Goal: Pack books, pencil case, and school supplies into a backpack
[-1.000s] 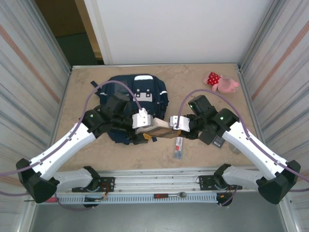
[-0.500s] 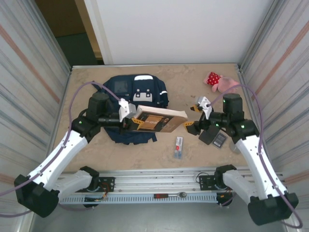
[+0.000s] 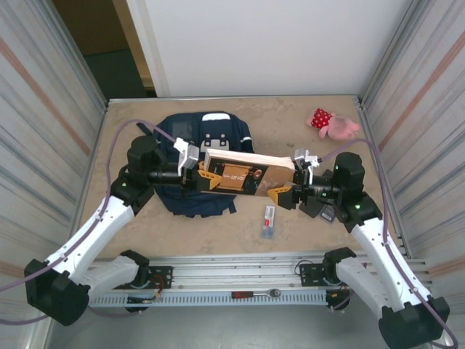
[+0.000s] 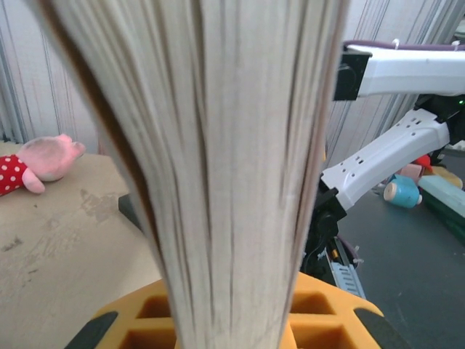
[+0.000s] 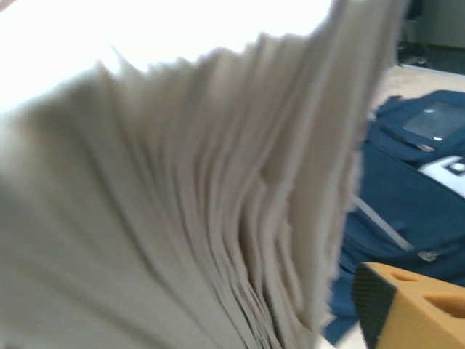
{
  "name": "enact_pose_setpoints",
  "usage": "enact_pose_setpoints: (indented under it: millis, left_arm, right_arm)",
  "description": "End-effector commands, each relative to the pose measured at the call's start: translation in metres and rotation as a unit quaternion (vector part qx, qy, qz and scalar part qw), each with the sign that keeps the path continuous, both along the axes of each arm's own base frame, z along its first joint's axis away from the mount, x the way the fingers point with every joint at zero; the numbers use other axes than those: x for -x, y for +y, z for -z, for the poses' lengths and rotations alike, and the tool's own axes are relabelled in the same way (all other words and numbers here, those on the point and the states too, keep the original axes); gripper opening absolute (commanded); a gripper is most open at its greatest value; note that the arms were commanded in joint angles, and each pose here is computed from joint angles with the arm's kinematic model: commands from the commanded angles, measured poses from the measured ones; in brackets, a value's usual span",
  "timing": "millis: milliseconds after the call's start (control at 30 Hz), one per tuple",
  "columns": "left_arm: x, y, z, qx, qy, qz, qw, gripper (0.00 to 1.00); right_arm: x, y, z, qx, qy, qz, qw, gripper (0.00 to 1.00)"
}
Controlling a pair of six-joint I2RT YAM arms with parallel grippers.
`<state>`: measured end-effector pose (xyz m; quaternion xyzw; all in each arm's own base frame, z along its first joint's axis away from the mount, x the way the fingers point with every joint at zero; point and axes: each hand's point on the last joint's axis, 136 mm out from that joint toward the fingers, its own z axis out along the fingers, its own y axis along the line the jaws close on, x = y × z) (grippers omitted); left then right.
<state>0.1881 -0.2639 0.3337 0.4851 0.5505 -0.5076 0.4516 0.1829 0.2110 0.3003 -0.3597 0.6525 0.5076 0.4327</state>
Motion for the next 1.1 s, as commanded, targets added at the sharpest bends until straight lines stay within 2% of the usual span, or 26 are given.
enact_pose_setpoints:
  millis: [0,33,67,100,133,233,267,333,433,533,600,667,800,933,1067]
  left_arm:
    - [0.007,0.0,-0.025,0.039,-0.028,0.024,0.999,0.0]
    - [0.005,-0.001,-0.024,0.038,-0.024,0.022,0.999,0.0]
    - [0.004,-0.002,-0.023,0.036,-0.022,0.019,0.999,0.0]
    - [0.001,-0.002,-0.022,0.035,-0.019,0.01,0.999,0.04]
    - [-0.003,-0.002,-0.019,0.029,-0.014,-0.003,0.999,0.14]
    - [-0.019,0.008,0.002,-0.018,-0.016,-0.07,0.997,0.57]
    - [-0.026,0.016,0.01,-0.042,-0.031,-0.096,0.994,0.67]
    - [-0.035,0.03,0.028,-0.1,-0.057,-0.14,0.983,0.76]
    - [-0.048,0.053,0.062,-0.209,-0.097,-0.183,0.956,0.79]
    - [-0.059,0.074,0.105,-0.319,-0.108,-0.185,0.923,0.82]
    - [-0.067,0.083,0.128,-0.365,-0.102,-0.178,0.908,0.82]
    - [-0.078,0.085,0.146,-0.39,-0.088,-0.164,0.902,0.82]
    - [-0.095,0.071,0.17,-0.406,-0.066,-0.124,0.903,0.82]
    - [-0.123,0.064,0.193,-0.44,-0.077,-0.132,0.885,0.85]
    - [-0.135,0.06,0.212,-0.463,-0.076,-0.127,0.874,0.87]
  right_arm:
    - [0.008,0.01,-0.014,-0.032,-0.007,-0.044,0.999,0.66]
    - [0.008,0.011,-0.015,-0.033,-0.008,-0.046,0.998,0.48]
    - [0.007,0.012,-0.017,-0.036,-0.011,-0.047,0.998,0.26]
    - [0.006,0.011,-0.019,-0.037,-0.014,-0.048,0.998,0.06]
    - [0.006,0.01,-0.021,-0.038,-0.017,-0.045,0.998,0.0]
    - [-0.008,-0.003,-0.023,-0.044,-0.004,-0.006,0.999,0.0]
    - [-0.019,-0.012,-0.021,-0.047,0.012,0.029,0.998,0.0]
    - [-0.041,-0.032,-0.013,-0.057,0.053,0.106,0.991,0.0]
    - [-0.06,-0.057,0.001,-0.07,0.108,0.188,0.974,0.0]
    - [-0.067,-0.067,0.021,-0.042,0.155,0.247,0.956,0.0]
    - [-0.07,-0.073,0.034,-0.019,0.171,0.276,0.946,0.0]
    - [-0.068,-0.073,0.04,-0.012,0.168,0.277,0.946,0.0]
    - [-0.065,-0.071,0.045,-0.01,0.162,0.274,0.948,0.0]
    - [-0.061,-0.067,0.05,0.004,0.164,0.266,0.95,0.0]
    - [-0.058,-0.065,0.051,0.01,0.158,0.262,0.952,0.0]
